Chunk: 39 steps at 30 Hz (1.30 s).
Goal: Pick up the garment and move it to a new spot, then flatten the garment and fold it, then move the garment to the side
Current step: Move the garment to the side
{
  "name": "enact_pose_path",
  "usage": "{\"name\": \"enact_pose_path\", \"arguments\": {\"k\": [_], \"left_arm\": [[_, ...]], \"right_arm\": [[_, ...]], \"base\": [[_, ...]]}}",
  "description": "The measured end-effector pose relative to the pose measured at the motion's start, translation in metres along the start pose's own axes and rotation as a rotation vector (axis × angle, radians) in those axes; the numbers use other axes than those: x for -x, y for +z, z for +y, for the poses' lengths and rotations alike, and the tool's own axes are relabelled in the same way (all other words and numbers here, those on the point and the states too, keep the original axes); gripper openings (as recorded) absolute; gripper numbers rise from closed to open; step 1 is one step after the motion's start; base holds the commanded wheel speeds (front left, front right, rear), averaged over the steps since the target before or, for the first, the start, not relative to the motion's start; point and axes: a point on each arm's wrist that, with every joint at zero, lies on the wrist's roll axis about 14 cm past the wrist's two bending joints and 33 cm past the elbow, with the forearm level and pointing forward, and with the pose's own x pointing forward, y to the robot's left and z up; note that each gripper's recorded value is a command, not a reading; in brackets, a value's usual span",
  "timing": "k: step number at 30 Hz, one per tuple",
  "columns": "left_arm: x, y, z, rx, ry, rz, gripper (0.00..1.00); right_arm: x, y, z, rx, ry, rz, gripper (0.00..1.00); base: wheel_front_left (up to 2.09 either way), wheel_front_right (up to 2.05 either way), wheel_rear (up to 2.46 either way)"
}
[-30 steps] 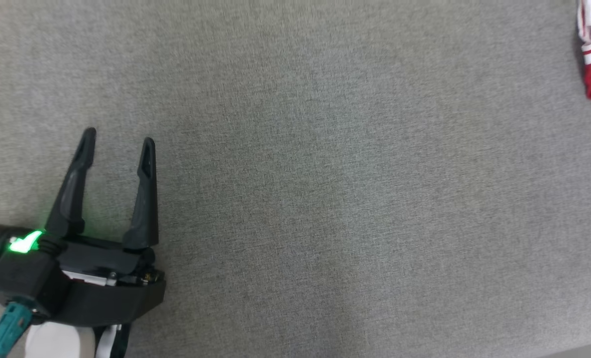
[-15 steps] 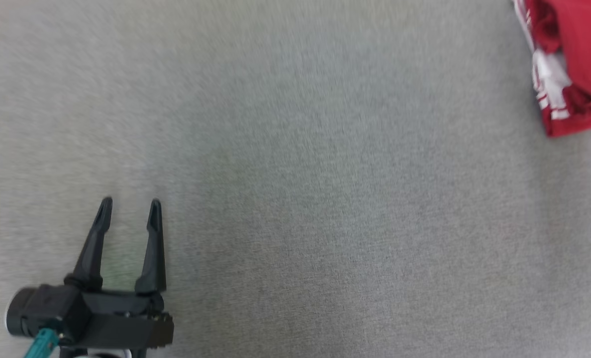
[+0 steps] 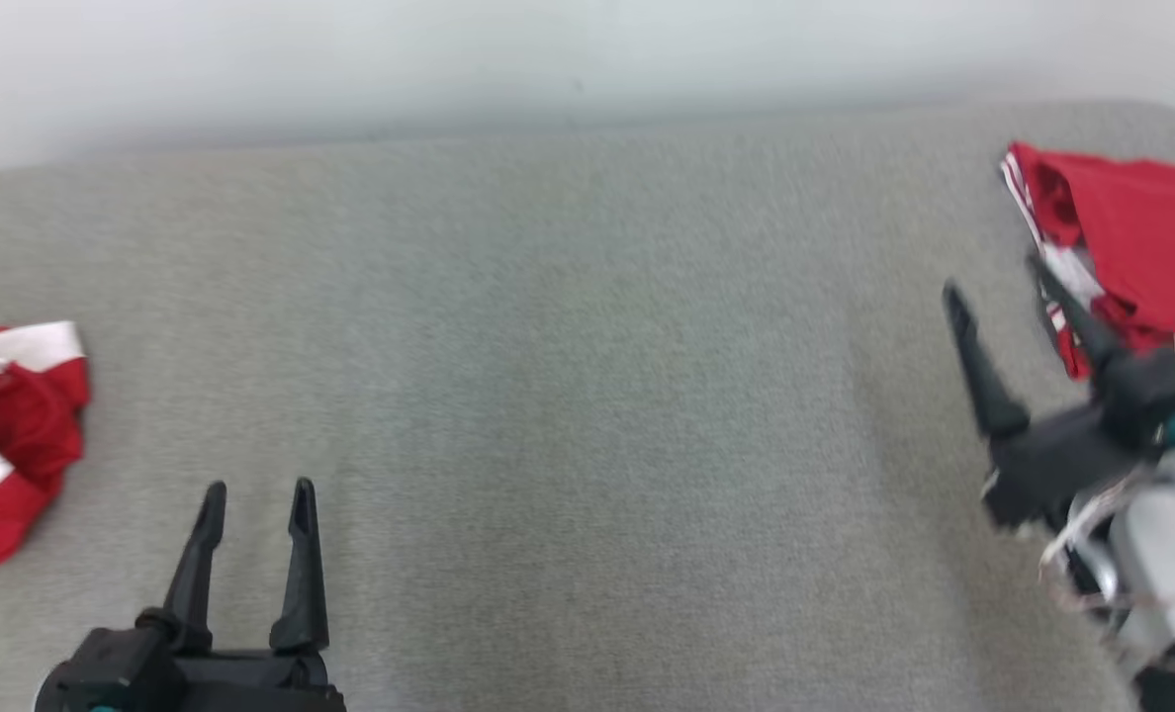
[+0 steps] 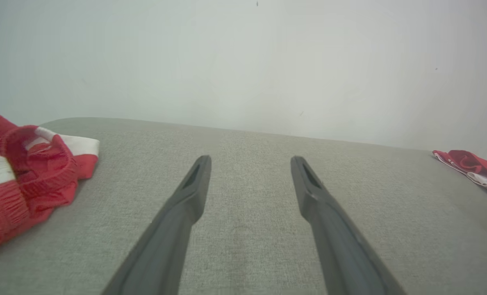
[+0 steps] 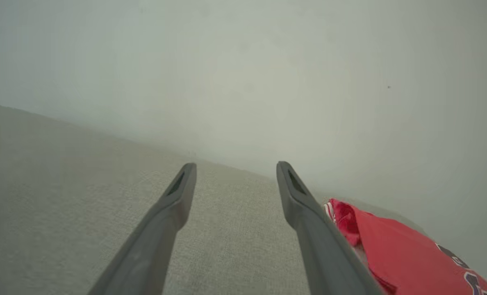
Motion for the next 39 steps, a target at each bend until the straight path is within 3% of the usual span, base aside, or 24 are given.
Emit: {"name": "enact_pose_path", "arguments": {"k": [10,18,30,39], "left_arm": [[0.037,0.016,0.016,-0.004,0.063,-0.022,1.00],[0.055,0.025,0.021,-0.004,0.084,-0.043,1.00],[0.061,0.027,0.023,-0.004,0.092,-0.051,1.00],[0.061,0.027,0.021,-0.002,0.083,-0.049,1.00]], "right_arm": [[0.057,-0.012,0.047,-0.174,-0.026,0.001,1.00],[0.086,-0.002,0.071,-0.227,-0.043,-0.033,1.00],[0.107,0.013,0.070,-0.266,-0.133,-0.088,1.00],[0.109,0.011,0.071,-0.270,-0.140,-0.083,1.00]], "base": [[0.00,0.00,0.00],[0.00,0.00,0.00],[0.00,0.00,0.00],[0.00,0.00,0.00]]}}
